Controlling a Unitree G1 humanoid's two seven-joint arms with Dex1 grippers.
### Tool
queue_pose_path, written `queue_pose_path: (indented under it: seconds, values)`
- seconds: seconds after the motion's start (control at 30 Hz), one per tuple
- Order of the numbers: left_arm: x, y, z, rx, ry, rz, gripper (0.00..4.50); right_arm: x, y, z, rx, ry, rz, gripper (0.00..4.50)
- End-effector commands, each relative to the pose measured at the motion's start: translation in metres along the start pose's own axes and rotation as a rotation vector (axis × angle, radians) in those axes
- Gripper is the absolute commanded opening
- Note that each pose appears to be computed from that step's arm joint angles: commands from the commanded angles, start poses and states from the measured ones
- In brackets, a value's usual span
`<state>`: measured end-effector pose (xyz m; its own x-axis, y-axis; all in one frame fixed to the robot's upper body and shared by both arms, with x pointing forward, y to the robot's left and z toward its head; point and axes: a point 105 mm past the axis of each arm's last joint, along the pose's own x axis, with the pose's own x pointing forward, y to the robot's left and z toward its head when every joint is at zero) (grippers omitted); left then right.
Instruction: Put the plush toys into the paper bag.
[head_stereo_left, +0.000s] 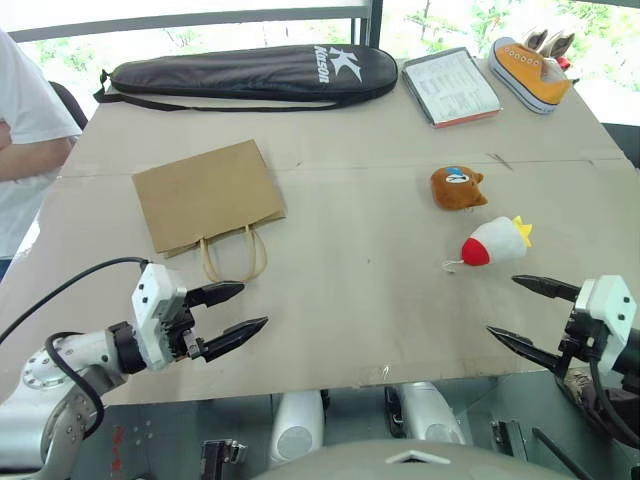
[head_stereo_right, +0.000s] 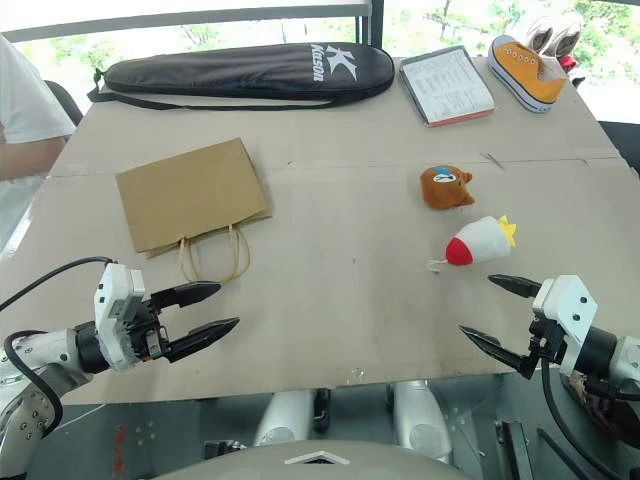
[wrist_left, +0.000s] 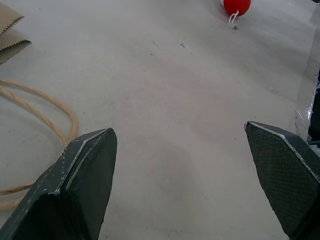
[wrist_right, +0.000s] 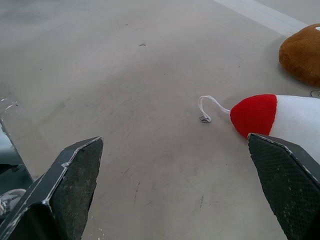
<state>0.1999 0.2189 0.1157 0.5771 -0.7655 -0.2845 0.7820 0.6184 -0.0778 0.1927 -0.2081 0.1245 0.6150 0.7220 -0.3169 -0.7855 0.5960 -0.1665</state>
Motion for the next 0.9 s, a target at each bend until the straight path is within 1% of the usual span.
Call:
queue_pose_path:
  seconds: [0.03,0.07,0.13,0.27,0.37,0.4,0.47,0.53,0.63,0.73,0.83,0.9]
  values:
    - [-0.001,0.004,0.012,-0.005,-0.063,0.023,4.41,0.012,0.000,0.017,-0.060,-0.041,0.012,4.50]
    - [-0.004,0.016,0.018,-0.030,-0.119,0.081,4.41,0.024,0.006,0.026,-0.071,-0.071,0.045,4.50]
    - [-0.013,0.030,0.026,-0.061,-0.188,0.140,4.41,0.038,0.013,0.039,-0.080,-0.115,0.083,4.50]
    - [-0.024,0.038,0.034,-0.040,-0.202,0.153,4.41,0.046,0.018,0.049,-0.080,-0.143,0.116,4.50]
    - [-0.044,0.057,0.046,0.122,-0.174,0.240,4.41,0.050,0.023,0.055,-0.078,-0.171,0.145,4.50]
    - [-0.050,0.063,0.048,0.222,-0.136,0.269,4.41,0.051,0.024,0.056,-0.078,-0.175,0.151,4.50]
    - [-0.062,0.076,0.042,0.454,-0.010,0.284,4.41,0.053,0.025,0.054,-0.075,-0.183,0.154,4.50]
    - [-0.067,0.087,0.036,0.626,0.091,0.274,4.41,0.055,0.026,0.051,-0.074,-0.186,0.154,4.50]
    - [-0.060,0.093,0.029,0.738,0.141,0.209,4.41,0.056,0.027,0.049,-0.074,-0.194,0.152,4.50]
    - [-0.049,0.098,0.021,0.813,0.175,0.161,4.41,0.055,0.029,0.047,-0.075,-0.201,0.144,4.50]
    - [-0.026,0.107,0.017,0.905,0.205,0.135,4.41,0.052,0.030,0.043,-0.080,-0.198,0.127,4.50]
    - [-0.012,0.109,0.020,0.921,0.183,0.116,3.92,0.052,0.031,0.042,-0.089,-0.201,0.116,4.50]
